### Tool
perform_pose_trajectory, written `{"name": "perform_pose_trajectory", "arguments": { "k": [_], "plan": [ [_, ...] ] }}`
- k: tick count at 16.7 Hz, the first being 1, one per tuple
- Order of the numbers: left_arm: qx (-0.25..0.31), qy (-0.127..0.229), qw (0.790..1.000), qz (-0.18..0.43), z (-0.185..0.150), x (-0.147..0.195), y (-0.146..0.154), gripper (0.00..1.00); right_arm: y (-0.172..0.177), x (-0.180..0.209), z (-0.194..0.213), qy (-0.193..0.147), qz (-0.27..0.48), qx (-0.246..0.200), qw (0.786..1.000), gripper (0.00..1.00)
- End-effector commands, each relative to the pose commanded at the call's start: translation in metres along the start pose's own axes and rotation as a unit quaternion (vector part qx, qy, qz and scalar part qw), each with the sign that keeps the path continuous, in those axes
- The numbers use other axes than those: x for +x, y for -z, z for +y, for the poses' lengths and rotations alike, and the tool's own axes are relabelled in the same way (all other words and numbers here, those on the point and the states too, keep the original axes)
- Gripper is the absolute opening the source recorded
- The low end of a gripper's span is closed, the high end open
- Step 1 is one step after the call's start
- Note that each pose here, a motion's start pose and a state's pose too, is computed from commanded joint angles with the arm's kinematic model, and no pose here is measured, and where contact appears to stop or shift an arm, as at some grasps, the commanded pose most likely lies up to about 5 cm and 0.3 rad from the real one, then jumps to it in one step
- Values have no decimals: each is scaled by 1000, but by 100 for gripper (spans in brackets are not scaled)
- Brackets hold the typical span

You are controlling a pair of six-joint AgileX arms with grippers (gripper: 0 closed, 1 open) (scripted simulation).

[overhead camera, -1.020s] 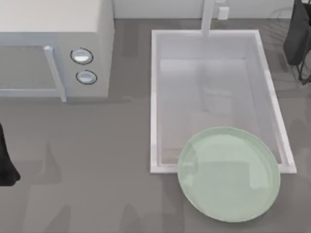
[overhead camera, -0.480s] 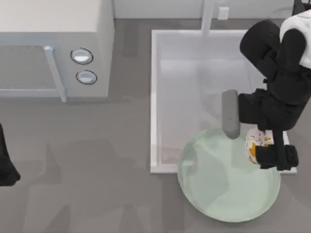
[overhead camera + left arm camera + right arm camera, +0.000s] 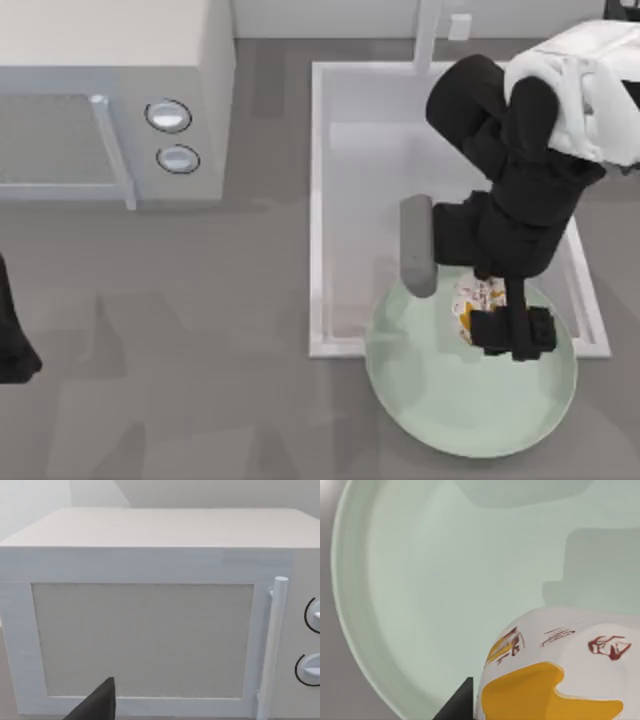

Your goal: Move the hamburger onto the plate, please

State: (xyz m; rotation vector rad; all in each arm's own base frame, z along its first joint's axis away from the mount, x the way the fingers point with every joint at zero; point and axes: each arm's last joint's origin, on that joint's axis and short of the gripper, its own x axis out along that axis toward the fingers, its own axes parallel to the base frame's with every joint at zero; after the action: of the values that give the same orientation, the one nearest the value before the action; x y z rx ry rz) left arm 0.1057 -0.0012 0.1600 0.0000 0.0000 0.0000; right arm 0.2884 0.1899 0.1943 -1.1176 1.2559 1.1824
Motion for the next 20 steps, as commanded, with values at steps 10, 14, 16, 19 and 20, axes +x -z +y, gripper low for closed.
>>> {"name": "perform_pose_trajectory", "arguments": {
  "k": [10,14,16,19,20],
  "plan": [
    [0,0,1000,0,0,0,0,100,-2,45,0,0,-1,-2,1000,0],
    [0,0,1000,0,0,0,0,100,-2,45,0,0,-1,-2,1000,15],
    [0,0,1000,0,0,0,0,100,-2,45,0,0,-1,-2,1000,30],
    [0,0,1000,0,0,0,0,100,-2,45,0,0,-1,-2,1000,53],
    [0,0,1000,0,0,0,0,100,-2,45,0,0,-1,-2,1000,60]
  ]
}}
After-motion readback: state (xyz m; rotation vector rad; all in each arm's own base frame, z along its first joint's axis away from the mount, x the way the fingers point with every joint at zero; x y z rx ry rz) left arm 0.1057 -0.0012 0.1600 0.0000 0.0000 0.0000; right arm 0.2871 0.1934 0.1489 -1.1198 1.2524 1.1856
